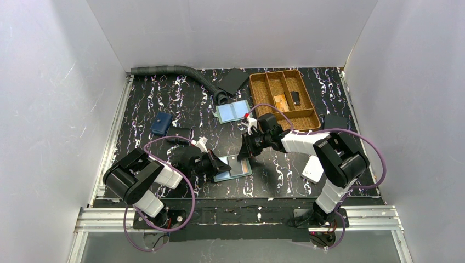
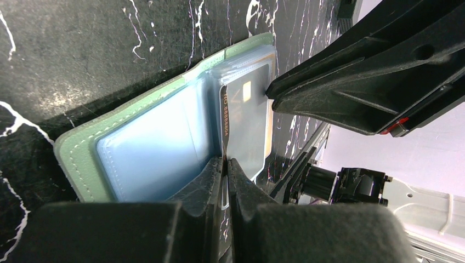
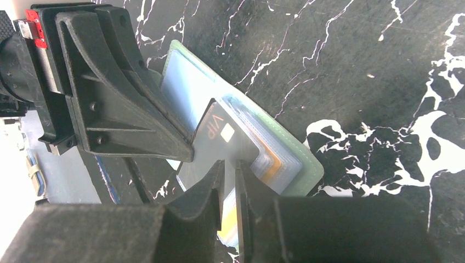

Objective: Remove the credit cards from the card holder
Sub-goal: Remove the credit card from the card holder.

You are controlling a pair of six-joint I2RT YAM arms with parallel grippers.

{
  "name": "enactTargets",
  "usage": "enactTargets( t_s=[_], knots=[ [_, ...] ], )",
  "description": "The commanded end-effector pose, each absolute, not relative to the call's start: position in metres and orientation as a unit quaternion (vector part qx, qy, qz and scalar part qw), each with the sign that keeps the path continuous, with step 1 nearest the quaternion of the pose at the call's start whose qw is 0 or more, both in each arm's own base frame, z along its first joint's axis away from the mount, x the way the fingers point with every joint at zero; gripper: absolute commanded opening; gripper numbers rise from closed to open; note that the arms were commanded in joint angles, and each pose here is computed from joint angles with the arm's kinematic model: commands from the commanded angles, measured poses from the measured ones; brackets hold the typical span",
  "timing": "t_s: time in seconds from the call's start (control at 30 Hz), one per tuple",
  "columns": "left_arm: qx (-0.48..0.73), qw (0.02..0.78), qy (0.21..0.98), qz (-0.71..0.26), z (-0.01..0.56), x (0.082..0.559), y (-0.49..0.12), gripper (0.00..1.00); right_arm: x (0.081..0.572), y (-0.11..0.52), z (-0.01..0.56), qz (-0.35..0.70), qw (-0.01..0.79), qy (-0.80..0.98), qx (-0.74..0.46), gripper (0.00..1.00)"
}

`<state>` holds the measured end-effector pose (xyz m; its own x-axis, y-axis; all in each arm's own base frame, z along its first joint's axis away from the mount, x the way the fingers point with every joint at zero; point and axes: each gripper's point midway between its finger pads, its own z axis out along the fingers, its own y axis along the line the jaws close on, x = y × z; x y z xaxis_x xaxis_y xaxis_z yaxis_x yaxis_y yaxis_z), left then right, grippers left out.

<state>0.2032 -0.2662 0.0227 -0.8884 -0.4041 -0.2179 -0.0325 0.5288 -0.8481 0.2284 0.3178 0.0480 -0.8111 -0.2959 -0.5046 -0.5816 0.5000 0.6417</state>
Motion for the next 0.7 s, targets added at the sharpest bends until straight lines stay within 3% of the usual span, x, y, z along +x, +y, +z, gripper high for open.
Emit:
enactTargets(
  t_s=[0.0,0.33,0.5,0.67],
  knots=[
    [-0.133,0.198,0.858,-0.454,0.014,0.201,-0.259,0.07,0.226,0.314,0.033,0.408,0.156,0.863,-0.253,0.22],
    [-0.144,0.193,0.851,-0.466,0.013,0.203,-0.26,0.18,0.228,0.316,0.041,0.416,0.162,0.857,-0.257,0.22],
    [-0.154,0.191,0.849,-0.468,0.009,0.202,-0.257,0.03,0.237,0.31,0.054,0.412,0.191,0.854,-0.252,0.22],
    [-0.156,0.191,0.847,-0.47,0.009,0.203,-0.257,0.01,0.237,0.309,0.054,0.416,0.188,0.854,-0.248,0.22]
  ],
)
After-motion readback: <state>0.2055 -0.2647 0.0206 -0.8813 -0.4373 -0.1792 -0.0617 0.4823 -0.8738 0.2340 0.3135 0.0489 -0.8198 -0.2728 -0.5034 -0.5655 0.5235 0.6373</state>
